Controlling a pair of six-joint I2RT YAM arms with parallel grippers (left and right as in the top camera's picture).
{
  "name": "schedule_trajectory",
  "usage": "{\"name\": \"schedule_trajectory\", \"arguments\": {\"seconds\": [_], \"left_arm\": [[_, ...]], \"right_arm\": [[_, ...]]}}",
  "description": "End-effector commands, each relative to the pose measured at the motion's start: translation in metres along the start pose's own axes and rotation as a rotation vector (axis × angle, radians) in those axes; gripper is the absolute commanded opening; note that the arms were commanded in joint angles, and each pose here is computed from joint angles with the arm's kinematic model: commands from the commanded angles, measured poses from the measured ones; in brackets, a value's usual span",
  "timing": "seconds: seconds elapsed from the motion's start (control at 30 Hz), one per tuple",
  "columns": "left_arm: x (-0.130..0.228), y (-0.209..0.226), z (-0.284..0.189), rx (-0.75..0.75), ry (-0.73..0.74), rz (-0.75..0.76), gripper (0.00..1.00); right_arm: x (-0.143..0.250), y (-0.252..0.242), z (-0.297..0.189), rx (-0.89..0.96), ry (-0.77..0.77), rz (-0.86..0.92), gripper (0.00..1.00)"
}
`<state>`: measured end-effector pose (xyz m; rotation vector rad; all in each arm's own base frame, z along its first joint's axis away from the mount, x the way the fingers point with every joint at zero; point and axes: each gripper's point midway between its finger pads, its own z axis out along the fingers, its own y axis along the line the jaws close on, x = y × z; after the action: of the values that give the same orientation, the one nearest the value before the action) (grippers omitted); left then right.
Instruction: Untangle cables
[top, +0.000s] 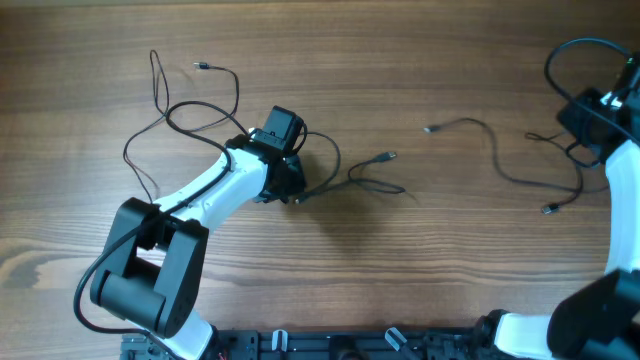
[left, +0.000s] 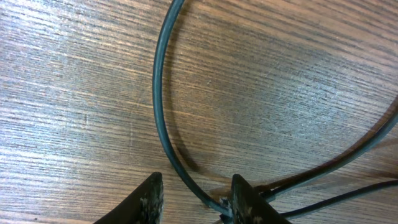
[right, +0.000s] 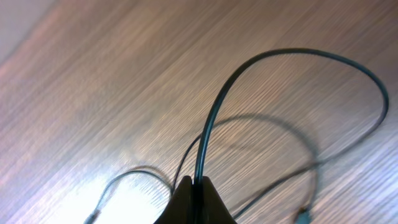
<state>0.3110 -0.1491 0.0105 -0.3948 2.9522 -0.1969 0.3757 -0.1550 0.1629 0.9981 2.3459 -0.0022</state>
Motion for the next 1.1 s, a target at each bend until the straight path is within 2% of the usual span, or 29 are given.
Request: {"name": "schedule_trajectory", "arguments": {"seconds": [0.0,0.03,0.07,0.13,0.2,0.23,0.27,0.33,0.37,0.43,0.5,0.53,0.6,0.63,0.67,0.7,0.77,0.83,0.87,0.97,1.03,1.07], "left_arm": [[0.001,0.005,0.004,-0.018,0.005,-0.003,0.38],[0.001,0.005,0.004,-0.018,0.004,-0.003,0.39],[0.001,0.005,0.004,-0.017,0.004,-0.003,0.39],[0.001,0.005,0.004,-0.018,0.004,-0.003,0.39],[0.001,0.005,0.004,-0.017,0.004,-0.003,0.39],[0.001,0.005,0.004,-0.017,0.004,-0.003,0.4],[0.001,0.005,0.004,-0.017,0.004,-0.003,0.42],[0.001,0.005,0.004,-0.017,0.004,-0.003,0.48],[0.001,0.005,0.004,-0.017,0.004,-0.003,0.52],[0.001,0.005,0.004,-0.017,0.004,-0.003,0.55],[-0.001,0.003,0.004,-0.01,-0.006,-0.003,0.56],[-0.003,0.001,0.004,-0.003,-0.013,-0.002,0.69],[-0.003,0.001,0.004,-0.003,-0.013,-0.003,0.72],[-0.003,0.001,0.004,-0.003,-0.013,-0.003,0.56],[-0.003,0.001,0.004,-0.003,-0.012,-0.002,0.24],[-0.003,0.002,0.004,-0.004,-0.012,-0.002,0.23],[0.0,0.004,0.004,-0.013,0.0,-0.003,0.26],[0.002,0.005,0.005,-0.017,0.004,-0.003,0.1],[0.003,0.007,0.006,-0.02,0.008,-0.003,0.07],[0.009,0.012,0.009,-0.032,0.021,-0.004,0.1],[0.01,0.013,0.01,-0.035,0.025,-0.004,0.04],[0.01,0.013,0.01,-0.035,0.025,-0.004,0.04]], "right_arm": [[0.018,0.034,0.031,-0.192,0.113,-0.082,0.04],[0.02,0.041,0.037,-0.236,0.127,-0.101,0.07],[0.024,0.044,0.045,-0.253,0.146,-0.095,0.15],[0.032,0.041,0.056,-0.241,0.184,-0.089,0.41],[0.036,0.039,0.056,-0.234,0.201,-0.086,0.72],[0.037,0.039,0.056,-0.232,0.205,-0.086,0.85],[0.037,0.038,0.056,-0.232,0.206,-0.086,0.91],[0.041,0.037,0.056,-0.226,0.221,-0.084,0.97],[0.044,0.036,0.055,-0.221,0.233,-0.082,1.0],[0.063,0.035,0.051,-0.214,0.312,-0.079,0.99],[0.084,0.051,0.044,-0.275,0.38,-0.16,1.0],[0.1,0.071,0.037,-0.347,0.415,-0.246,1.0],[0.116,0.091,0.031,-0.383,0.442,-0.307,1.0],[0.124,0.098,0.028,-0.391,0.457,-0.331,0.99],[0.141,0.111,0.022,-0.403,0.49,-0.376,0.99],[0.15,0.116,0.019,-0.407,0.507,-0.397,1.0],[0.181,0.131,0.007,-0.417,0.574,-0.471,0.99],[0.209,0.14,0.0,-0.424,0.623,-0.529,0.99],[0.226,0.142,-0.003,-0.424,0.653,-0.562,0.99],[0.283,0.15,-0.022,-0.494,0.781,-0.641,0.99],[0.314,0.161,-0.042,-0.584,0.872,-0.667,0.88],[0.324,0.164,-0.048,-0.604,0.894,-0.683,0.79]]}}
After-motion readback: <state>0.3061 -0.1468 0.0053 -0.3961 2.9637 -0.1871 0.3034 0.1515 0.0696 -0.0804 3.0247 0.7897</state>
